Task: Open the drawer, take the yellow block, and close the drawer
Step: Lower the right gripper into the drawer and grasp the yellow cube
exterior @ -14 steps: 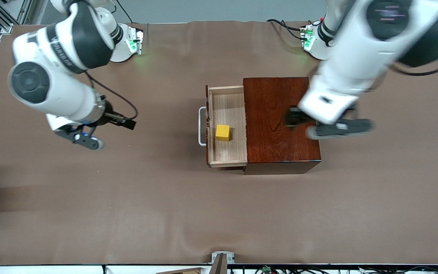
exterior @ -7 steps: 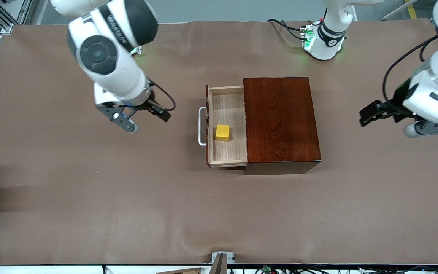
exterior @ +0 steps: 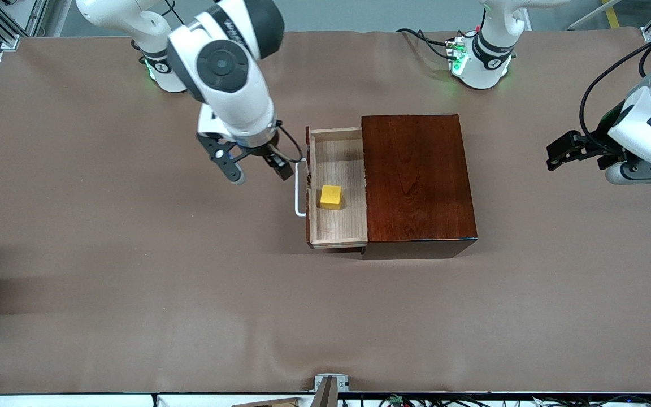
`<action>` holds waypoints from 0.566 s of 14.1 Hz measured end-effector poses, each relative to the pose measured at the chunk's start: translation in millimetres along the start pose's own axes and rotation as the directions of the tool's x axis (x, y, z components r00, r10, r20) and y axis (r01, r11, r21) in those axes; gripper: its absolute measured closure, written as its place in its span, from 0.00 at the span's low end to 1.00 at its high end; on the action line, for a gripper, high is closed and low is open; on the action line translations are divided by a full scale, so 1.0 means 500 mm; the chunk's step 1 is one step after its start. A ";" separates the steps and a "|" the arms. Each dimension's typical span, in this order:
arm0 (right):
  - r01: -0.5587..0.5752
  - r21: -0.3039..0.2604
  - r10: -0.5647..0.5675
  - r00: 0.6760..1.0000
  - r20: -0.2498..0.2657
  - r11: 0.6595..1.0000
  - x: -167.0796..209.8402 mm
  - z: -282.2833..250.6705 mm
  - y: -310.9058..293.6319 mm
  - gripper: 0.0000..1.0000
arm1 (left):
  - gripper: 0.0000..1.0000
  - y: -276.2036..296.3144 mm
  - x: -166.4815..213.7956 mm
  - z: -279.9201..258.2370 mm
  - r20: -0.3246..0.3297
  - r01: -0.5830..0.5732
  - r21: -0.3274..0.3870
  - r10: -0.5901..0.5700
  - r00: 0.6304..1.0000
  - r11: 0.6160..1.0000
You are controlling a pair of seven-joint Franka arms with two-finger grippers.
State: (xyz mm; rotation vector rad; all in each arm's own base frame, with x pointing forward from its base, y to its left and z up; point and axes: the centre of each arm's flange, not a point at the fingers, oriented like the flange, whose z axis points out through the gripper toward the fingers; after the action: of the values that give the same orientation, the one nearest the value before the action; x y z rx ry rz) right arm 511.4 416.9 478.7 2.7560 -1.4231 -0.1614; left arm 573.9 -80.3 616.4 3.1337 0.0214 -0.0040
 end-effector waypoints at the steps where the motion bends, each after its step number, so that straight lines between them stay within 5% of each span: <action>1: -0.032 0.009 0.032 0.999 -0.001 0.999 -0.009 0.017 -0.011 0.00 | 0.00 0.000 0.000 0.002 0.001 0.000 0.000 0.000 1.000 1.000; 5: -0.176 0.155 0.175 0.984 0.025 0.972 -0.018 0.096 -0.092 0.00 | 0.00 0.000 0.001 0.006 0.002 0.000 0.000 0.000 1.000 1.000; 8: -0.271 0.191 0.266 0.963 0.052 0.944 -0.021 0.140 -0.152 0.00 | 0.00 0.002 0.001 0.006 -0.001 -0.001 0.000 0.001 1.000 1.000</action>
State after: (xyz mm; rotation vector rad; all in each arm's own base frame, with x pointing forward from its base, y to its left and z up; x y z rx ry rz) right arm 559.1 470.6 403.8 2.6734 -1.8985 -0.0485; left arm 574.5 -81.1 613.6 3.1335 0.0193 -0.0020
